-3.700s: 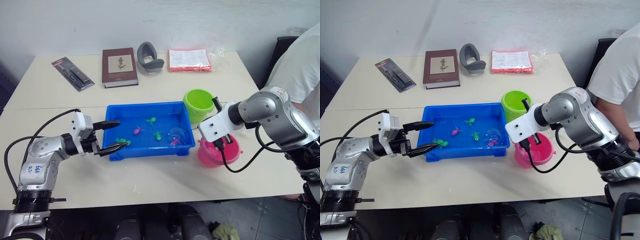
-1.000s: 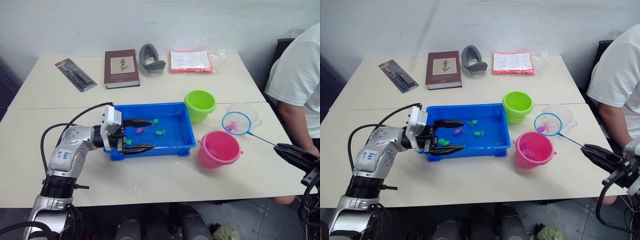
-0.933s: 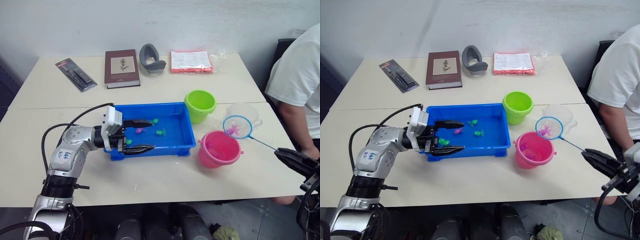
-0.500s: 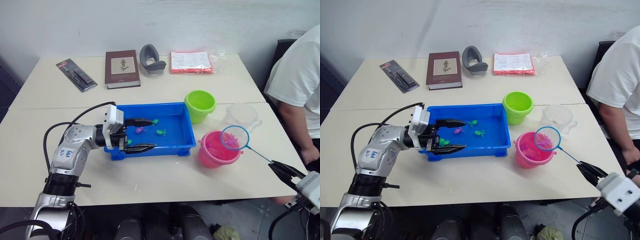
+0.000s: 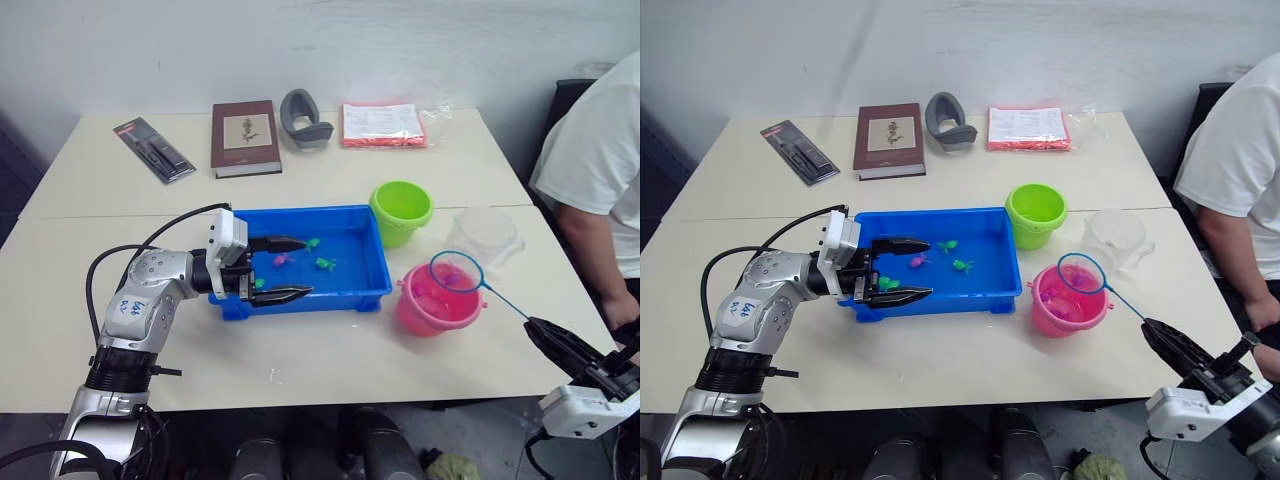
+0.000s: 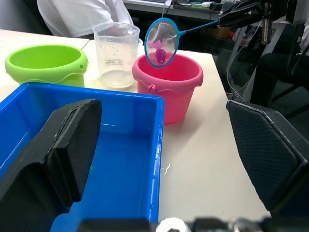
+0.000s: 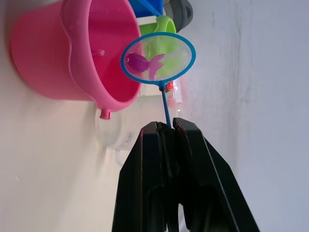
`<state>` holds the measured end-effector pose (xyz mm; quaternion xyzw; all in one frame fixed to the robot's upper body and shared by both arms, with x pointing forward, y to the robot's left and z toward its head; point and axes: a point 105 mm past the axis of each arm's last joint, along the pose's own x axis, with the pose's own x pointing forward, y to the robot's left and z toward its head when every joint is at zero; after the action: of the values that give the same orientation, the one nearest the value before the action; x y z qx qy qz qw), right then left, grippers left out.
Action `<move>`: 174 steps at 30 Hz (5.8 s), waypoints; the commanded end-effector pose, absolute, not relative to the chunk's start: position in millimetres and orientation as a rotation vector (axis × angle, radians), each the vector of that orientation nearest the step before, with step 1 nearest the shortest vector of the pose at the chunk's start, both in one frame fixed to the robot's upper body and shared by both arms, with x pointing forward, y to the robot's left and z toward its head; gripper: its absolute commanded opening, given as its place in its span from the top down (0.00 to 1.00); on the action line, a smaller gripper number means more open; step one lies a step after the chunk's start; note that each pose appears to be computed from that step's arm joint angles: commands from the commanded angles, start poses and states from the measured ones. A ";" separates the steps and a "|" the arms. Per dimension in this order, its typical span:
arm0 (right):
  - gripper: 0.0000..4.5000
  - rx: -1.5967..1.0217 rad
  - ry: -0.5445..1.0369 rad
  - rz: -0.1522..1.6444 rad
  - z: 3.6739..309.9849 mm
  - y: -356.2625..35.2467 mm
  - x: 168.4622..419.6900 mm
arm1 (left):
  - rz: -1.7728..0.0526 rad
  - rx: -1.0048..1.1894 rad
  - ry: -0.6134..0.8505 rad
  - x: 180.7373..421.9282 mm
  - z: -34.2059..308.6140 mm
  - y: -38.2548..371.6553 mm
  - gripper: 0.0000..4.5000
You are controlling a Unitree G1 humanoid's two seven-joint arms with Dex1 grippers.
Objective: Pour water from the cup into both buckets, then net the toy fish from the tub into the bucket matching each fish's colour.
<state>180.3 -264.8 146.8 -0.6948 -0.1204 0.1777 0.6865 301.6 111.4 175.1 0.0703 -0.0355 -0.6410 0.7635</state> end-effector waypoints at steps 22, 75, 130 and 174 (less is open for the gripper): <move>1.00 -1.603 -0.297 0.402 143.3 -251.3 172.2 | -1.385 0.184 -0.118 301.1 179.4 115.3 0.01; 1.00 -0.439 0.158 0.865 186.6 -111.7 303.0 | -0.859 0.292 0.041 268.8 183.3 263.1 0.01; 1.00 -0.809 0.262 1.029 161.9 -2.4 350.3 | -0.714 0.293 0.077 252.1 161.2 287.5 0.01; 1.00 -0.625 0.037 1.109 207.8 65.7 360.6 | -0.598 0.337 0.221 277.7 188.2 306.2 0.01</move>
<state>366.9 62.2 187.9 -0.3022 0.0545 0.5085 0.8044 279.5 301.7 175.8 0.1485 0.1198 -0.3005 0.9345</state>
